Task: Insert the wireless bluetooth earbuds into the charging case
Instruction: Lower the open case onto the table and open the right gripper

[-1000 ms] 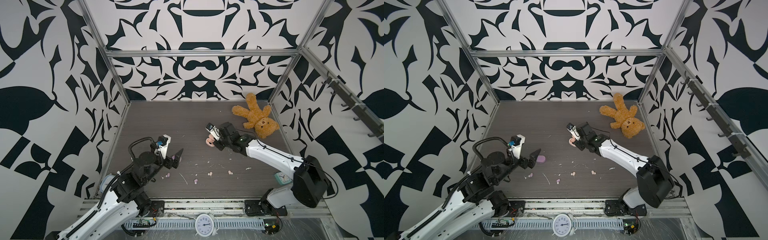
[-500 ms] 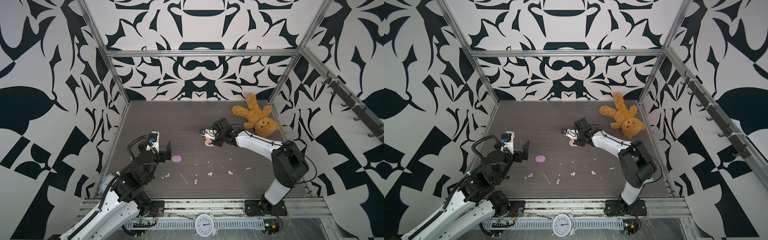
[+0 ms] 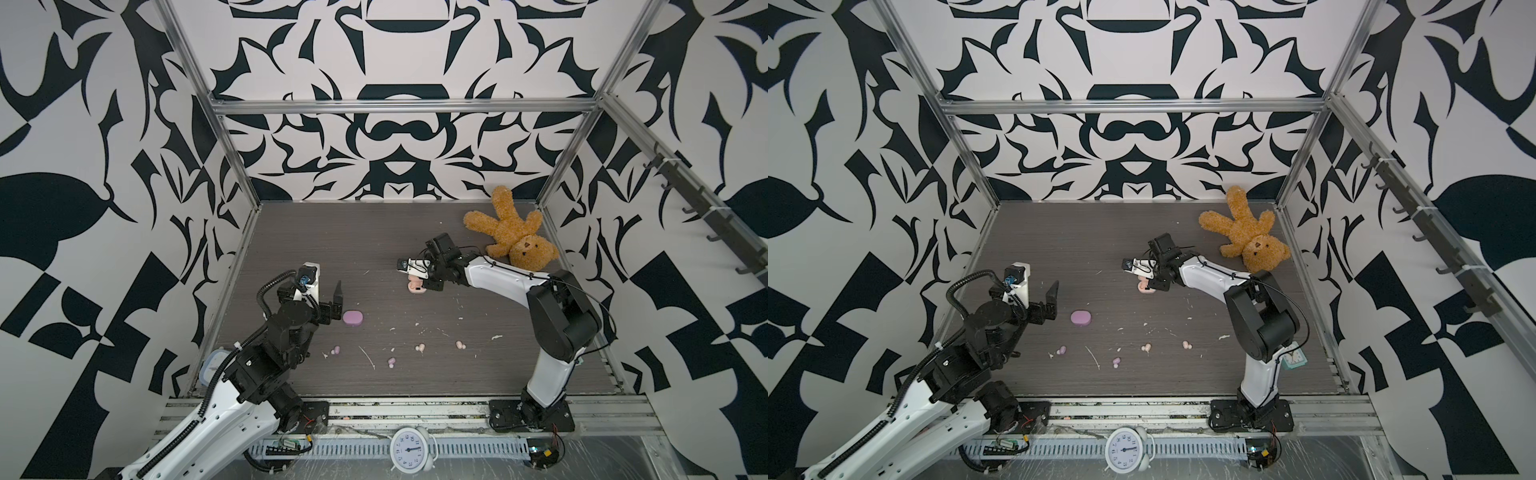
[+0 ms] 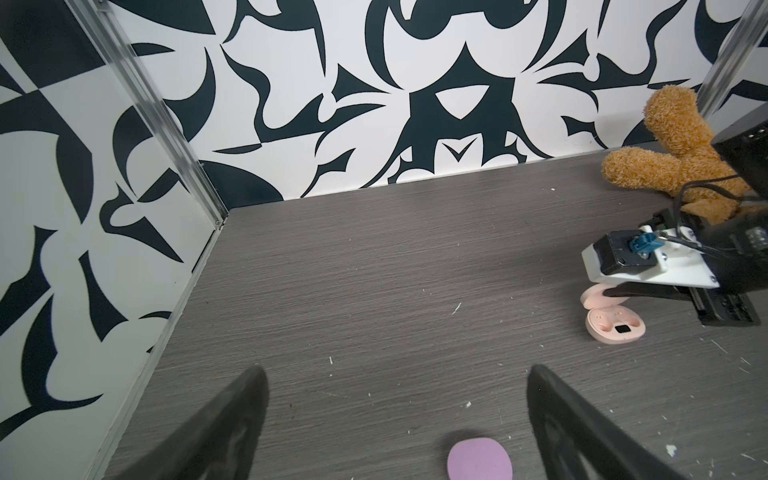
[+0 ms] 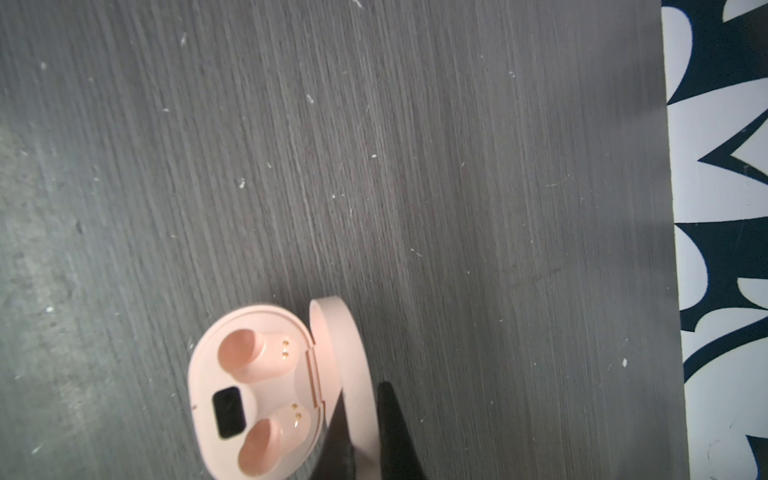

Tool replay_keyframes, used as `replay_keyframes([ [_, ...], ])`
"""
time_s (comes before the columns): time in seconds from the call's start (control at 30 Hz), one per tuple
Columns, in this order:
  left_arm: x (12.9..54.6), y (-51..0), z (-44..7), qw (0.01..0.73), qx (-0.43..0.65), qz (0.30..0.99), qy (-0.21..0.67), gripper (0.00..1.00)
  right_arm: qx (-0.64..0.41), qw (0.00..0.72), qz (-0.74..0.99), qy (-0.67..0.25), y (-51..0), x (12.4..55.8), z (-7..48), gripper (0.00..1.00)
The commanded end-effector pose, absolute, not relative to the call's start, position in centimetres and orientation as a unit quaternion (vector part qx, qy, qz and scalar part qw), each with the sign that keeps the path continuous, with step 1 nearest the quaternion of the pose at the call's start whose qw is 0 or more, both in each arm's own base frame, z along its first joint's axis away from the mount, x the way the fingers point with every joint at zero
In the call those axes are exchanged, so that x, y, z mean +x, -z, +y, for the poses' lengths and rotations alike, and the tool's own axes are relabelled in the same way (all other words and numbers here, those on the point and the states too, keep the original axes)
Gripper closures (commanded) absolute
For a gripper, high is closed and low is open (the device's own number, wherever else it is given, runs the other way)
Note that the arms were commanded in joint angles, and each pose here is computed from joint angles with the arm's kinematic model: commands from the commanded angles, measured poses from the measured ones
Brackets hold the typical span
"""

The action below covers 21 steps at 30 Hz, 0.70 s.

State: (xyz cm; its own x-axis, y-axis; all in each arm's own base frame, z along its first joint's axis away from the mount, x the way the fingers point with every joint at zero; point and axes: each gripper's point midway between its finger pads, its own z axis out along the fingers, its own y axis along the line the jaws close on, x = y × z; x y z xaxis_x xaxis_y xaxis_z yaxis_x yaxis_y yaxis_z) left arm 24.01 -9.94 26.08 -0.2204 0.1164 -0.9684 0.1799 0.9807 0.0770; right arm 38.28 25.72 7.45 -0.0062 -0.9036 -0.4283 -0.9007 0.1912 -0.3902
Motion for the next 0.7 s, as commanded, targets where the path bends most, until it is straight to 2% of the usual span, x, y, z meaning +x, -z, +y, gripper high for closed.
replay_keyframes([
  [0.0, 24.2, -25.8, -10.1, 0.618, 0.095, 0.780, 0.029, 0.01, -0.632, 0.322, 0.705, 0.000, -8.7, 39.0, 26.4, 1.00],
  [0.67, 24.2, -25.4, -10.9, 0.610, 0.109, 0.784, 0.040, 0.01, -0.619, 0.308, 0.723, 0.002, -7.0, 39.0, 26.0, 1.00],
])
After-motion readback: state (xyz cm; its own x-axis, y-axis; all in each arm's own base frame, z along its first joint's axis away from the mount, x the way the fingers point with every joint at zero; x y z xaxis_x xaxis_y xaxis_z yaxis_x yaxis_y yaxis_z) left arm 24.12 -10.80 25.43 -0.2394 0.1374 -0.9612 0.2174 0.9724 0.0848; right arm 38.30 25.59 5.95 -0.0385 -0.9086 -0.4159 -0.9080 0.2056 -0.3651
